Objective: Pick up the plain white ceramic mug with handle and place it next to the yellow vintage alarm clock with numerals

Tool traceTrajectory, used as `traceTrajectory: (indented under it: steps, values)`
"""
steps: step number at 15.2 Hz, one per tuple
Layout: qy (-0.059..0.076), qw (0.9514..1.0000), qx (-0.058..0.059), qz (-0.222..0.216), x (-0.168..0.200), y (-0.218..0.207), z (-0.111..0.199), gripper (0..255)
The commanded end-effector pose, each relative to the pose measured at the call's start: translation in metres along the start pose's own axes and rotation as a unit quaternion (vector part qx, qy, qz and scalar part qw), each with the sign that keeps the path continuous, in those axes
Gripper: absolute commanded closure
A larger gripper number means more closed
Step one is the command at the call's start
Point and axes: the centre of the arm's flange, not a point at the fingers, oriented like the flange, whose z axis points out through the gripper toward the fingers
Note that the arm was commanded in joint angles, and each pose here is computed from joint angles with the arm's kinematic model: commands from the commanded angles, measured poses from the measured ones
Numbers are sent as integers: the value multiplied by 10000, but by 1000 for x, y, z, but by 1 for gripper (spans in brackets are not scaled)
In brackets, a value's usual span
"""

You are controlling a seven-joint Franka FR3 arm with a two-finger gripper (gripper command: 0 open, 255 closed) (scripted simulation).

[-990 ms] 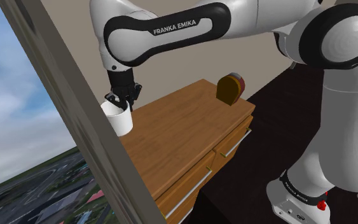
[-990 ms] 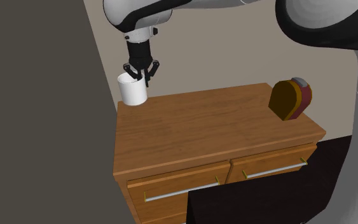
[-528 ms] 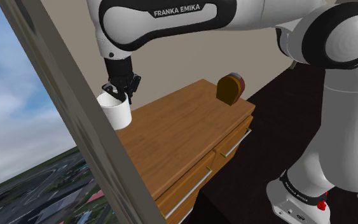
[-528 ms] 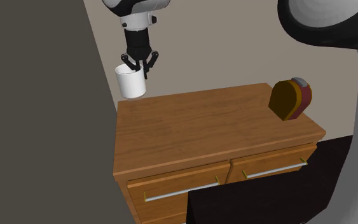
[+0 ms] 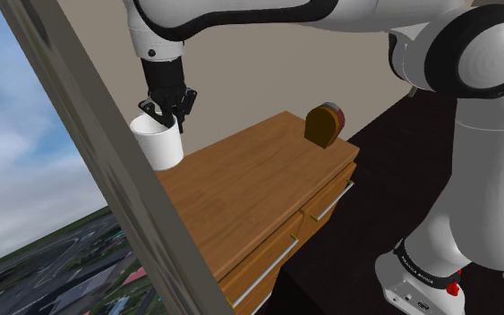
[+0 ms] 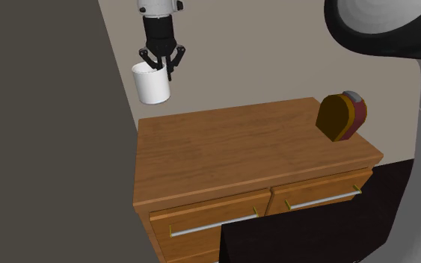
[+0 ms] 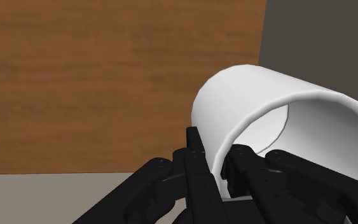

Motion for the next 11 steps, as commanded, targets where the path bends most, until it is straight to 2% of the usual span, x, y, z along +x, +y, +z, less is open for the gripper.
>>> traceTrajectory:
  steps: [1, 7, 11]
  values:
    - [0, 10000, 1, 1, 0, 0, -11, 255]
    - [0, 10000, 1, 1, -1, 0, -38, 255]
    - [0, 10000, 1, 1, -4, 53, -38, 255]
